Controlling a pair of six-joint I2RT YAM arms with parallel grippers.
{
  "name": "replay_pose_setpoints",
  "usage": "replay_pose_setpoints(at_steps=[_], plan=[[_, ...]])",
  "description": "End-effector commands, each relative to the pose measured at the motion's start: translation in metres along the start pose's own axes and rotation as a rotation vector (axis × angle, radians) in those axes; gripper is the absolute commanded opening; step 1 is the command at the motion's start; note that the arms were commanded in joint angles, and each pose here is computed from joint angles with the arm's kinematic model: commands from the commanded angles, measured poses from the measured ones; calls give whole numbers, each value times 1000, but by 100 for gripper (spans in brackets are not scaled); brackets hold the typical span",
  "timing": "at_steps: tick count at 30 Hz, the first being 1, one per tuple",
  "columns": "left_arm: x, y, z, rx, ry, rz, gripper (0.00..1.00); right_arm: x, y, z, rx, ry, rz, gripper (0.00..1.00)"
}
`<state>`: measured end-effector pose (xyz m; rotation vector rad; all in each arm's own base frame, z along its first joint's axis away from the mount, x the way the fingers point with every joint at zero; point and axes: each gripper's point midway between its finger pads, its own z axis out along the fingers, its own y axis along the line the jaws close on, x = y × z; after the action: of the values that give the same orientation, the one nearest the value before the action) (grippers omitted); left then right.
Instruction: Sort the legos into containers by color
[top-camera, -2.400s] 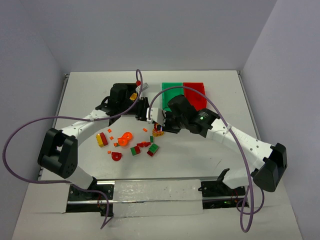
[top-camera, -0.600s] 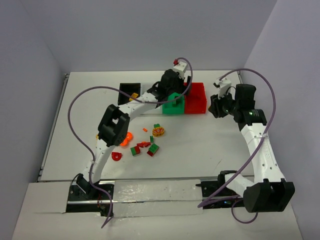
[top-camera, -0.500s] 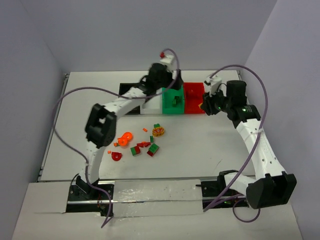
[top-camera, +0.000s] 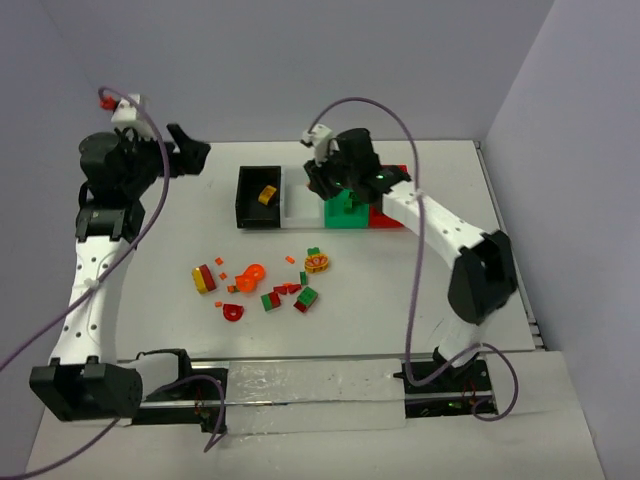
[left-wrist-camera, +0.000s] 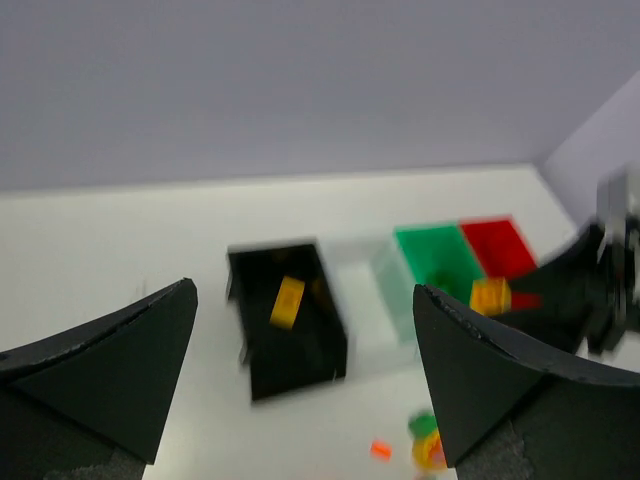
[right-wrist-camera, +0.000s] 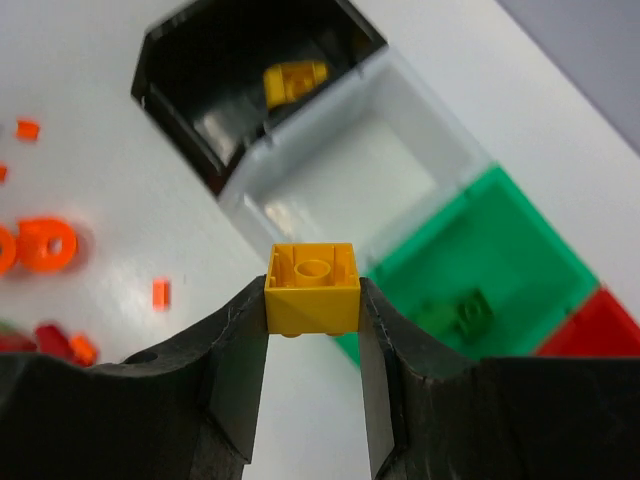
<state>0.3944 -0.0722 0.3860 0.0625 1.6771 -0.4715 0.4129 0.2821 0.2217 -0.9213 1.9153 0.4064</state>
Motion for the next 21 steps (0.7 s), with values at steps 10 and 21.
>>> replay_pose_setpoints(at_steps=[10,21], plan=[[152,86,-65,-56,444,-129,99,-58,57,146,-64,-94,39,0],[223,107,-111,75,765,121,99,-45,59,191,-36,-78,57,42]])
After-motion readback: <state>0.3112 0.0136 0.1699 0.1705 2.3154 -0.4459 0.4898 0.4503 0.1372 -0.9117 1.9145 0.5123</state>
